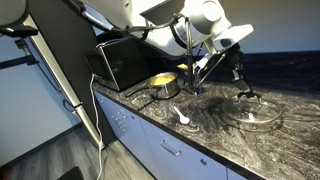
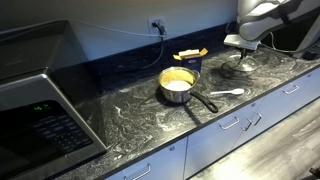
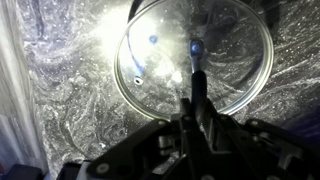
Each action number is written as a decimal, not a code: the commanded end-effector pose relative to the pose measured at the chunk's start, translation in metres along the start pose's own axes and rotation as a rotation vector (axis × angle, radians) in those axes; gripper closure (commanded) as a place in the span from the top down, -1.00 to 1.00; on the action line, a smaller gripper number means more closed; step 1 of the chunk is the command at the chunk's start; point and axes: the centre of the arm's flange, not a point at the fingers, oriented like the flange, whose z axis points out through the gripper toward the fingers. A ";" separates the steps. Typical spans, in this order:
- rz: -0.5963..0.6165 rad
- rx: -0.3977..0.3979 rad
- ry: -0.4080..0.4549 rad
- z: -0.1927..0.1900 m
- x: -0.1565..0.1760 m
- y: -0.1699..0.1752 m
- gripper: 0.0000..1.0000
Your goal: Take the lid off of the pot then stir the pot with the spoon
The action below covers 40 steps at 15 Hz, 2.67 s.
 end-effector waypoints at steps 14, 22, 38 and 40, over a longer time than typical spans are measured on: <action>0.065 -0.047 -0.021 0.018 0.007 -0.022 -0.19; 0.082 -0.097 -0.018 -0.025 0.009 0.002 0.95; 0.367 -0.245 -0.330 -0.133 -0.082 0.086 1.00; 0.339 -0.268 -0.308 -0.125 -0.071 0.068 1.00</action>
